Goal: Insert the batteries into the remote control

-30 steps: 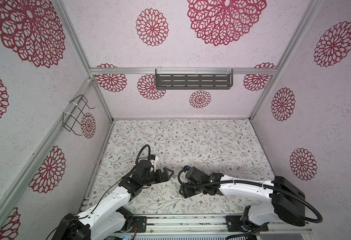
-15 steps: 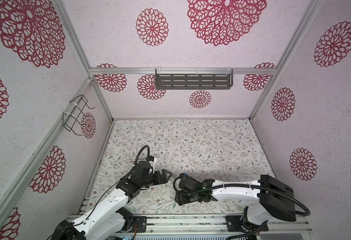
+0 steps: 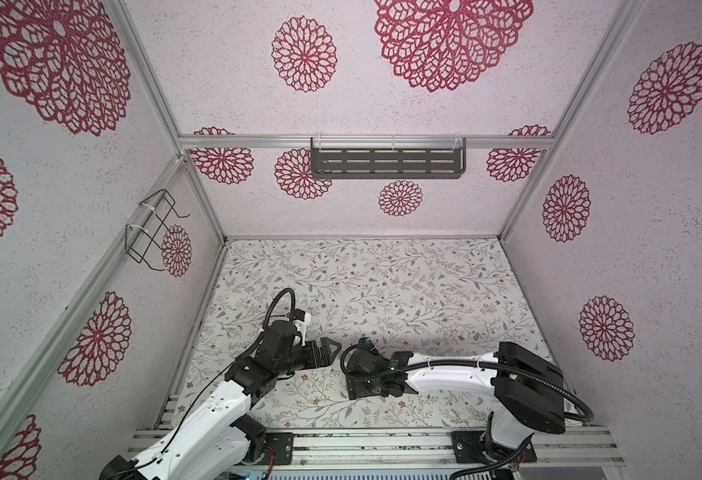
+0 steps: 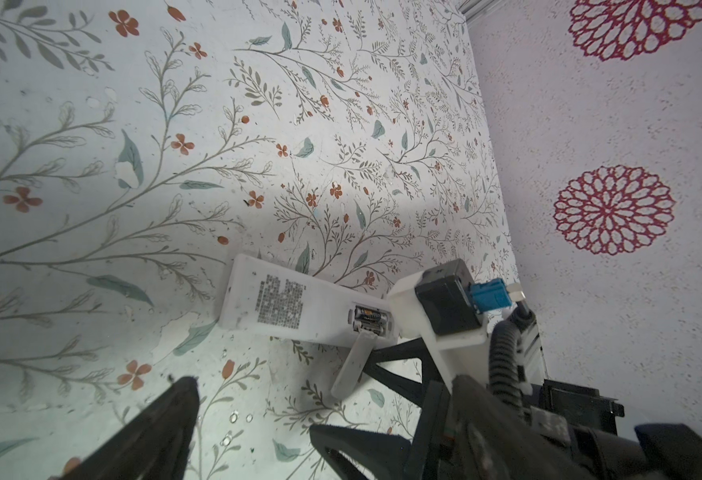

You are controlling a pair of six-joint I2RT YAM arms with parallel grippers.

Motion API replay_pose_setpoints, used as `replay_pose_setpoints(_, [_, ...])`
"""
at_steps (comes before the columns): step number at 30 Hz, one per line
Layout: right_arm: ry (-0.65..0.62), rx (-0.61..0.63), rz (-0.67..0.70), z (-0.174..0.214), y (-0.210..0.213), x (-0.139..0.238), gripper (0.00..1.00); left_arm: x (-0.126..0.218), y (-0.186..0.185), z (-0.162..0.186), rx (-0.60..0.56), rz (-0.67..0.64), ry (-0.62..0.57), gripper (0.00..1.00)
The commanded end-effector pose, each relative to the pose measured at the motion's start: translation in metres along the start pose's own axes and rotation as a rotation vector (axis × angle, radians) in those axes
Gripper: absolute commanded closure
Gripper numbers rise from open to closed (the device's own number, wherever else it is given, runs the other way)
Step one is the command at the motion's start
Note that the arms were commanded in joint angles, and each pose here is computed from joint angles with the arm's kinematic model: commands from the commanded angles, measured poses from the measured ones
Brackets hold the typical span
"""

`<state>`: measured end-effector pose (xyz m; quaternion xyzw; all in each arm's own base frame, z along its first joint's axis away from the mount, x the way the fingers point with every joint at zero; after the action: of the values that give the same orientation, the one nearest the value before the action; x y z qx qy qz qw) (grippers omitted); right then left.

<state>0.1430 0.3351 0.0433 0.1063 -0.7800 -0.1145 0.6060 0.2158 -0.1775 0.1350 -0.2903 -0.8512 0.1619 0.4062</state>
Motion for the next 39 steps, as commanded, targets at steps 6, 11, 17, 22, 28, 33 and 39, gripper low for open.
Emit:
replay_pose_setpoints(6, [-0.083,0.049,0.223,-0.020,-0.025,0.000,0.17,0.005,-0.003,-0.010,-0.017,0.009,-0.020,0.03])
replay_pose_setpoints(11, [-0.115,0.016,0.255,-0.024,-0.031,0.000,0.26,0.005,-0.005,-0.010,-0.017,0.021,-0.023,0.03])
replay_pose_setpoints(17, [-0.124,-0.005,0.294,-0.021,-0.044,0.000,0.31,0.004,-0.007,-0.011,-0.021,0.034,-0.026,0.03])
replay_pose_setpoints(22, [-0.123,-0.009,0.293,-0.017,-0.052,0.003,0.32,0.004,-0.006,-0.011,-0.019,0.036,-0.025,0.03])
replay_pose_setpoints(28, [-0.125,-0.009,0.289,-0.015,-0.059,0.006,0.35,0.004,-0.006,-0.011,-0.016,0.036,-0.029,0.03])
replay_pose_setpoints(33, [-0.139,0.001,0.288,-0.019,-0.055,0.007,0.36,0.005,-0.006,-0.011,-0.017,0.035,-0.032,0.03])
replay_pose_setpoints(39, [-0.131,-0.010,0.323,-0.015,-0.067,0.008,0.37,0.006,-0.007,-0.011,-0.015,0.037,-0.032,0.03])
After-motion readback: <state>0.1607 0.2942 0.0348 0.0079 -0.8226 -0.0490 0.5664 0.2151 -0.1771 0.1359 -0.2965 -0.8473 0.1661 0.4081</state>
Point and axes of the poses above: each gripper's point midway between its finger pads, its own x axis back along the fingers, its own y axis along the line the jaws close on, z = x × y, the point moved 1 cm from there along x, back along the fingers, and after that the axes turned 13 degrees about -x, right-handed, at the moved point
